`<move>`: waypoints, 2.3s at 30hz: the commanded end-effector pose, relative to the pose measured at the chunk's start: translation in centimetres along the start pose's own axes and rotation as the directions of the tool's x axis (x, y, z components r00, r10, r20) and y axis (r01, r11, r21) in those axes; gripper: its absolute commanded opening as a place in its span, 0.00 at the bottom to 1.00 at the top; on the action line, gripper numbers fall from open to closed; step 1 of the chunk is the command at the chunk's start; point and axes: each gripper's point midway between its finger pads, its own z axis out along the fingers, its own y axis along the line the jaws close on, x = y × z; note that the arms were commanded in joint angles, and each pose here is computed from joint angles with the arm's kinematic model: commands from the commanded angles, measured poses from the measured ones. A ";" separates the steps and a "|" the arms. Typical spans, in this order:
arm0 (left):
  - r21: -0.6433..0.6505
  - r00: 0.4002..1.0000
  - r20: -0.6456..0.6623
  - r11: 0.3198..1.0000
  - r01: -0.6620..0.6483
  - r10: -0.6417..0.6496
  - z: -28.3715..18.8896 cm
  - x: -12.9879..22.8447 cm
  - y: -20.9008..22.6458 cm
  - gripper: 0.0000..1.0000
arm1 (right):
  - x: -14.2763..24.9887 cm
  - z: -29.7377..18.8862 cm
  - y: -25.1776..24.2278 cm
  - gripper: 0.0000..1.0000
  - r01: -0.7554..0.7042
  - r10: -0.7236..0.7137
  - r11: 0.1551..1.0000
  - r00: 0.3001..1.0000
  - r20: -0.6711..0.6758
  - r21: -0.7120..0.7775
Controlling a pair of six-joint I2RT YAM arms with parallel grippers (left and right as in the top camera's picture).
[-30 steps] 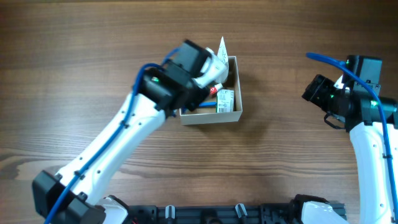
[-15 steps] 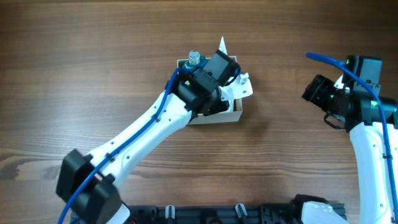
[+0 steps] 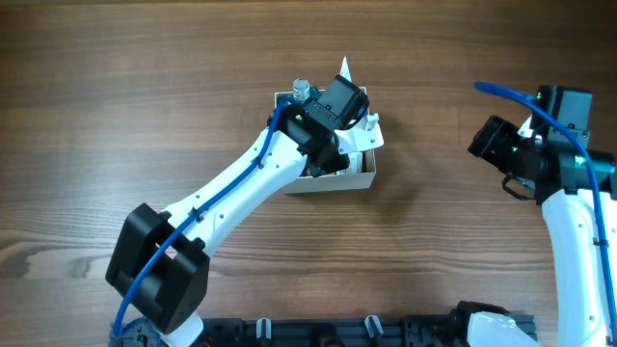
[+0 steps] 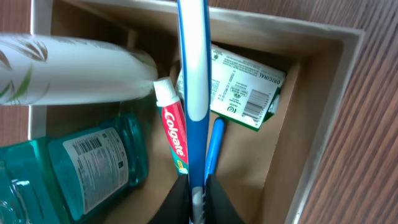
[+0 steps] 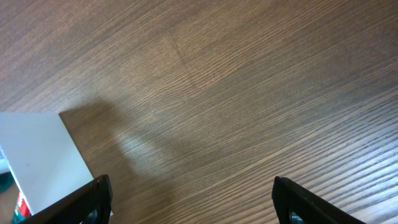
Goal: Pack container
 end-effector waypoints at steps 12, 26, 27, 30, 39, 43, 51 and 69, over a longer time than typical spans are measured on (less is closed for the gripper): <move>0.008 0.998 0.011 0.998 0.063 -0.063 -0.2 -0.2 0.2 0.50 | -0.1 -0.3 0.1 0.84 0.010 -0.010 1.000 1.000 0.001 -0.013; -0.089 0.741 0.227 0.744 0.662 -0.632 -10.0 2.4 6.6 0.66 | -0.6 -0.4 1.9 0.83 0.223 -0.221 0.971 0.975 0.039 -0.087; -0.094 0.696 0.233 0.697 0.711 -0.679 -10.3 3.5 7.6 0.69 | -0.8 -0.4 2.3 0.83 0.234 -0.230 0.968 0.972 0.052 -0.094; -0.111 0.521 0.251 0.510 0.853 -0.816 -10.6 7.5 10.8 0.76 | -1.5 -0.6 3.7 0.83 0.305 -0.293 0.944 0.950 0.106 -0.122; -0.141 0.154 0.327 0.113 0.984 -0.932 -11.9 16.4 16.0 1.00 | -3.3 1.1 6.7 1.00 0.403 -0.376 0.904 0.908 0.186 -0.140; -0.152 0.098 0.320 0.051 0.987 -0.943 -12.0 18.2 16.1 1.00 | -4.2 1.7 7.0 1.00 0.367 -0.337 0.920 0.919 0.205 -0.135; -0.135 0.112 0.308 0.073 0.988 -0.945 -12.9 18.0 15.4 1.00 | -4.6 -1.2 7.0 0.99 0.393 -0.346 0.909 0.897 0.276 -0.137; -0.064 0.145 0.586 0.133 0.989 -0.797 -23.1 19.9 5.3 1.00 | 0.4 -12.2 2.4 0.96 0.354 -0.226 0.925 0.801 0.555 -0.135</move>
